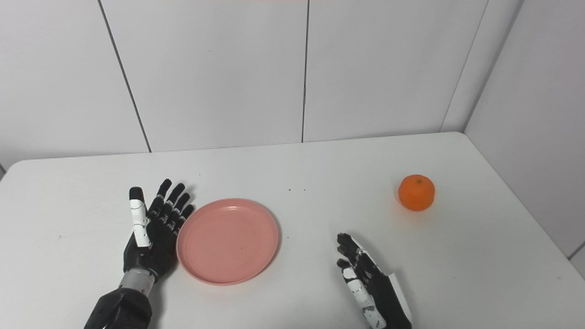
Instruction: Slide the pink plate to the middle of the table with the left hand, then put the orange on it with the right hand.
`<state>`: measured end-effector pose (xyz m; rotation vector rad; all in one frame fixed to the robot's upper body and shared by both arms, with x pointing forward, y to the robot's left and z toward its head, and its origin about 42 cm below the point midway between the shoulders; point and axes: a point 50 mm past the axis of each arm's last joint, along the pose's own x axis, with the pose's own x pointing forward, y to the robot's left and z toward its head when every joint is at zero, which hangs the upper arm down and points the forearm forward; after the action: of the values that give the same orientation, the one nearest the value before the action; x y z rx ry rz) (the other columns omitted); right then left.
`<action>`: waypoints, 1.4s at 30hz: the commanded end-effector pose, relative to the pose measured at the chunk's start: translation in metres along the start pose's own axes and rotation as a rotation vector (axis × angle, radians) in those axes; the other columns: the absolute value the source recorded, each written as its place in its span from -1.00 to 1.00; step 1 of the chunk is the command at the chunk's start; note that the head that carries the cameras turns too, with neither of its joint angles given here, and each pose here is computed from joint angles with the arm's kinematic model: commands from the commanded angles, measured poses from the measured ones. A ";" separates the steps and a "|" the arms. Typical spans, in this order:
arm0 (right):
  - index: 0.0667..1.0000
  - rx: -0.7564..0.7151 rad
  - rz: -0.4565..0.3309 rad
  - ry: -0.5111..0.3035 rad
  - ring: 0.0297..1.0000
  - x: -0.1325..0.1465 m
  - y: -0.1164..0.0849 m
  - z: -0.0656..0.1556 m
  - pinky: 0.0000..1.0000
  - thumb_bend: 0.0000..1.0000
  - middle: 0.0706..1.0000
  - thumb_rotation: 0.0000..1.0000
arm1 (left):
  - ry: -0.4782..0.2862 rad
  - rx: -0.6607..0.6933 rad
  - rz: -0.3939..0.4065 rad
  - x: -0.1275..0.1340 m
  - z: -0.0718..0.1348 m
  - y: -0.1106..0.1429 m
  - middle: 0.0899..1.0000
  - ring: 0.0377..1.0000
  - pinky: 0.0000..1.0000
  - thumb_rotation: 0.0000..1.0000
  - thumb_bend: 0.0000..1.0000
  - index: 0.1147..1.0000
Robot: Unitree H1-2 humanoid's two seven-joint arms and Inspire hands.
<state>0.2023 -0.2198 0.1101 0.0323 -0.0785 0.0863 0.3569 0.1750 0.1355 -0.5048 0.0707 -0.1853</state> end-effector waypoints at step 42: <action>0.65 -0.982 -0.207 -0.402 0.54 0.060 -0.060 0.138 0.37 0.72 0.62 0.91 | 0.044 -0.038 0.004 0.000 -0.017 0.004 0.94 0.96 1.00 0.84 0.72 1.00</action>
<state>0.2516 -0.2732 0.2340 -0.8866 -0.4367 -0.1514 0.3600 0.1743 0.1299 -0.5397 0.0530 -0.2008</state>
